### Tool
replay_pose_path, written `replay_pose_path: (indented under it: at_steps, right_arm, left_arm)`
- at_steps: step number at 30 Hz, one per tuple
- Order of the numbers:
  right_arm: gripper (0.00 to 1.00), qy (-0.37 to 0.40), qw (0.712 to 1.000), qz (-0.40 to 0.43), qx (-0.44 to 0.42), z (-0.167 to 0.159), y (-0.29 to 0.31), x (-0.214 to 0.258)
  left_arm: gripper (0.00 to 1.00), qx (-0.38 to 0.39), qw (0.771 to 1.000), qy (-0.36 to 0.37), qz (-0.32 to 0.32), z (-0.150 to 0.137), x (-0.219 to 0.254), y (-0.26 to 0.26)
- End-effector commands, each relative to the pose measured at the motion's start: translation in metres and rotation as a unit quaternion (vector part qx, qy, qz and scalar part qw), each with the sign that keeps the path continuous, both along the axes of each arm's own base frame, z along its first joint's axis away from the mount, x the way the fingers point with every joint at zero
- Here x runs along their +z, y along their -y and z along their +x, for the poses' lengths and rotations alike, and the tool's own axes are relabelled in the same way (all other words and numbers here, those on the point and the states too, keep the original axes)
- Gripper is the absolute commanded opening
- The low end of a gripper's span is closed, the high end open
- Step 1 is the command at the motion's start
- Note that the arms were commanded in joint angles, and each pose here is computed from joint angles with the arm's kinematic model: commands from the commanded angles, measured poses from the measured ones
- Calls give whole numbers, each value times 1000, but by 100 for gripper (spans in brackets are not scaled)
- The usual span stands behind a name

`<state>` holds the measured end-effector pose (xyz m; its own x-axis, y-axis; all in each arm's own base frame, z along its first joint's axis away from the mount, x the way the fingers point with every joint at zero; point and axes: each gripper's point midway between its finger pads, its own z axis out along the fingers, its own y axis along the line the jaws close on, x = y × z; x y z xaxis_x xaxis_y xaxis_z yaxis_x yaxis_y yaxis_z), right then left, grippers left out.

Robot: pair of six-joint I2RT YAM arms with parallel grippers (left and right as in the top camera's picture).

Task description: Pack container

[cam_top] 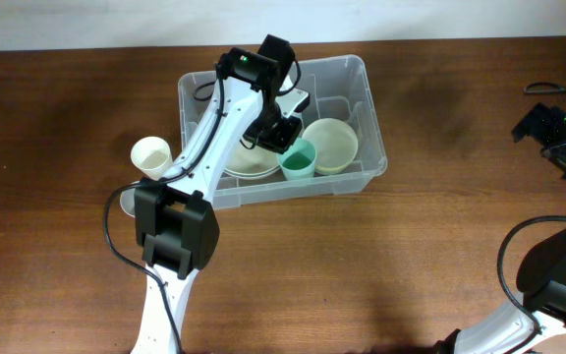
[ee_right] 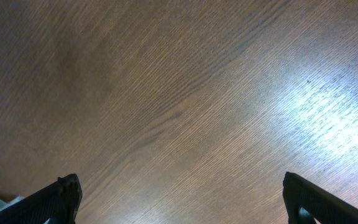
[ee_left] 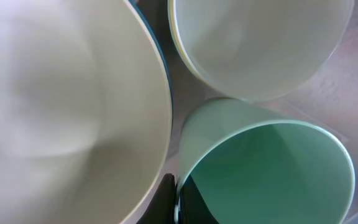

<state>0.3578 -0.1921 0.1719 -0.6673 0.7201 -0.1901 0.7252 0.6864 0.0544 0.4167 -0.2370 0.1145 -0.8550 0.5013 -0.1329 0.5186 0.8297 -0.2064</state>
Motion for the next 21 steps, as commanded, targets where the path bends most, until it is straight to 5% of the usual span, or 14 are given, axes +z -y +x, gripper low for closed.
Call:
replay_pose_path:
  at_steps: [1, 21]
  right_arm:
    - [99, 3, 1000, -3, 2, -2, 0, 4]
    - [99, 3, 1000, -3, 2, -2, 0, 4]
  left_arm:
    - [1, 4, 1000, -1, -15, 2, -3, 9]
    - [1, 4, 1000, 9, -20, 6, -2, 12]
